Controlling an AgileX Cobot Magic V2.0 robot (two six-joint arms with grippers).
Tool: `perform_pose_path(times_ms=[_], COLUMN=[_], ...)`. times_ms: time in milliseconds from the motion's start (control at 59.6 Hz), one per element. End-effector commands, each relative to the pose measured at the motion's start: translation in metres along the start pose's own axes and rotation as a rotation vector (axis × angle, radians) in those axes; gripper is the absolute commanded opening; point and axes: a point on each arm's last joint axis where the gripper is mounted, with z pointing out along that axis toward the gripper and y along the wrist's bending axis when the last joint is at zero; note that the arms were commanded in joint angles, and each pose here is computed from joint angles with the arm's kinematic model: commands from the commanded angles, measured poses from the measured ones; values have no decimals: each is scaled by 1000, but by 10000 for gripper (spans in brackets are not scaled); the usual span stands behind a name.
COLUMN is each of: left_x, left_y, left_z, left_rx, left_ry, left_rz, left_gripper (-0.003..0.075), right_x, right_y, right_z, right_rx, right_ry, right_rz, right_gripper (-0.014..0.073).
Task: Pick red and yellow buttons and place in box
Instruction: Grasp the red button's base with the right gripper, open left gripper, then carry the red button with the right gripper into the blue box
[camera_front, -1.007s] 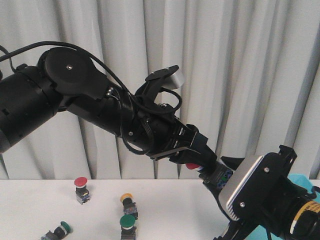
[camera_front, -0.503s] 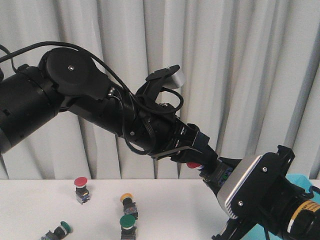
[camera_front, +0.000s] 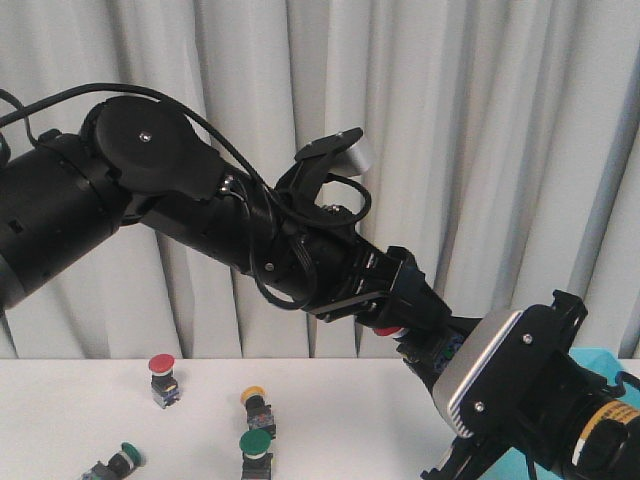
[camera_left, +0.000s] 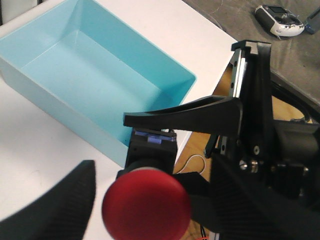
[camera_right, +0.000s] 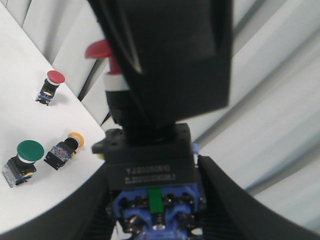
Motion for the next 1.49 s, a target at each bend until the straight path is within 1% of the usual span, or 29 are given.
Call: perform_pose_path(times_ms=[0, 218, 319, 470, 554, 671, 722, 755, 789, 839, 873, 889, 923, 940, 956, 973, 1024, 1091, 1158, 1259, 1342, 1426, 1477], left_x=[-16, -16, -15, -16, -19, -23, -22, -20, -18, -13, -9, -8, -4, -2, -1, 1, 4, 8, 10, 10, 12, 15, 19], left_y=[-22, -24, -22, -21, -24, -34, -38, -40, -42, -44, -44, -44, -43, -42, -41, -40, -36, -32, -30, -30, -29, -26, -24], left_z=[-28, -30, -36, -58, -76, -111, -126, -136, -143, -155, -162, -166, -170, -172, -173, -176, -179, -181, -183, -183, -182, -178, -174], left_rx=[31, 27, -22, -195, -284, -415, -477, -518, -550, -608, -649, -674, -706, -730, -746, -770, -819, -872, -901, -899, -896, -893, -891], left_ry=[-141, -145, -140, -158, -207, -306, -328, -330, -323, -290, -264, -254, -222, -200, -185, -166, -115, -65, -59, -69, -53, -28, -8], left_rz=[16, 45, 101, 194, 205, 242, 262, 279, 294, 313, 324, 331, 333, 335, 335, 336, 333, 314, 288, 263, 258, 256, 254], left_gripper=[568, 554, 544, 534, 534, 534, 522, 501, 473, 403, 337, 293, 229, 177, 142, 90, -9, -8, -7, -7, -7, -7, -7], right_x=[-21, -19, -16, -13, -13, -13, -9, -6, -2, 5, 9, 11, 16, 17, 19, 20, 23, 25, 28, 41, 59, 79, 91], right_y=[-13, -12, -12, -10, -11, -12, -16, -21, -28, -41, -49, -55, -65, -69, -75, -78, -90, -102, -109, -112, -114, -117, -121], right_z=[-5, -4, -4, -4, -4, -4, -4, -5, -5, -8, -10, -12, -14, -16, -18, -19, -22, -25, -23, -8, 8, 19, 23], right_rx=[73, 62, 52, 36, 37, 43, 61, 83, 114, 183, 226, 262, 322, 349, 380, 398, 453, 497, 498, 426, 346, 304, 302], right_ry=[-126, -103, -75, -42, -43, -45, -35, -26, -15, 1, 4, 2, 0, -5, -4, -2, 4, 21, 56, 173, 303, 407, 451], right_rz=[-1, -2, -3, -4, -8, -16, -10, 6, 33, 104, 149, 185, 249, 273, 311, 335, 400, 457, 508, 551, 605, 677, 730], right_gripper=[-1, 1, 3, 6, 8, 8, 8, 8, 8, 8, 8, 8, 8, 8, 8, 8, 8, 8, 8, 8, 8, 8, 8])
